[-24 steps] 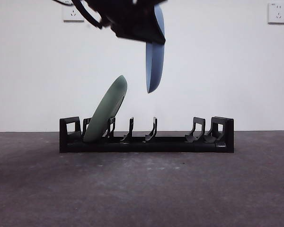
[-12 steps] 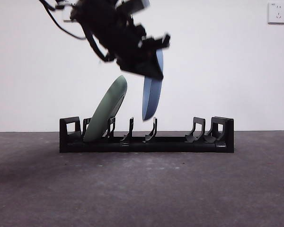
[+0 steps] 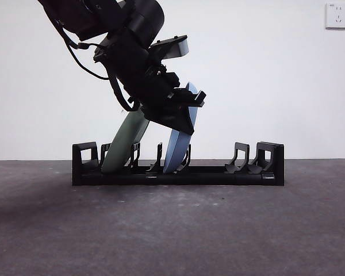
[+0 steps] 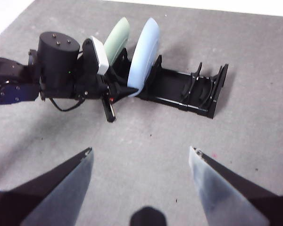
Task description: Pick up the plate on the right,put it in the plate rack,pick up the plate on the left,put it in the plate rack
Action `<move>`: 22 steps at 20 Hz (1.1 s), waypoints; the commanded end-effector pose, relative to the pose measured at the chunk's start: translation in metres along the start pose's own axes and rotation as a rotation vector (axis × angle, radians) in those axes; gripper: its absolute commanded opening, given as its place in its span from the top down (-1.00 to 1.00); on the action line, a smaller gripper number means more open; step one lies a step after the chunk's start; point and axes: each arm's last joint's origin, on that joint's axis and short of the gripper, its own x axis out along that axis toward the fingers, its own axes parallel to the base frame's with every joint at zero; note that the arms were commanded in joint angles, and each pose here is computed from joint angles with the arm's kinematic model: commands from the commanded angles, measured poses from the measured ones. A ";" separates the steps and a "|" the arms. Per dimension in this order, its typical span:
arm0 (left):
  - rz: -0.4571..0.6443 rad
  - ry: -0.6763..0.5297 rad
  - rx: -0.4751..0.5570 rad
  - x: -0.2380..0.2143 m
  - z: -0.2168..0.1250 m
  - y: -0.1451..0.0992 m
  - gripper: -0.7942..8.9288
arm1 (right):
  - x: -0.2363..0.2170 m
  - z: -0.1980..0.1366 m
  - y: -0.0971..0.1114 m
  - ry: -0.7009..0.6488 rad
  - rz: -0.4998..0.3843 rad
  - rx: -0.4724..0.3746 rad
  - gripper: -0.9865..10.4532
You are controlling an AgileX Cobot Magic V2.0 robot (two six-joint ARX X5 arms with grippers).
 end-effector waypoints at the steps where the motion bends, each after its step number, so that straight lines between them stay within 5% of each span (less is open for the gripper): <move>1: -0.008 0.059 -0.006 0.009 -0.013 -0.001 0.85 | 0.000 -0.001 0.000 0.008 0.003 -0.006 0.22; 11: 0.005 0.113 0.014 0.009 -0.017 -0.004 0.81 | 0.000 -0.001 0.000 0.008 0.003 -0.017 0.22; 15: 0.002 0.127 -0.002 0.009 -0.017 -0.005 0.31 | 0.000 -0.001 0.000 0.008 0.003 -0.018 0.22; 22: -0.016 0.101 -0.013 -0.003 -0.008 -0.005 0.31 | 0.000 -0.001 0.000 0.008 0.003 -0.019 0.22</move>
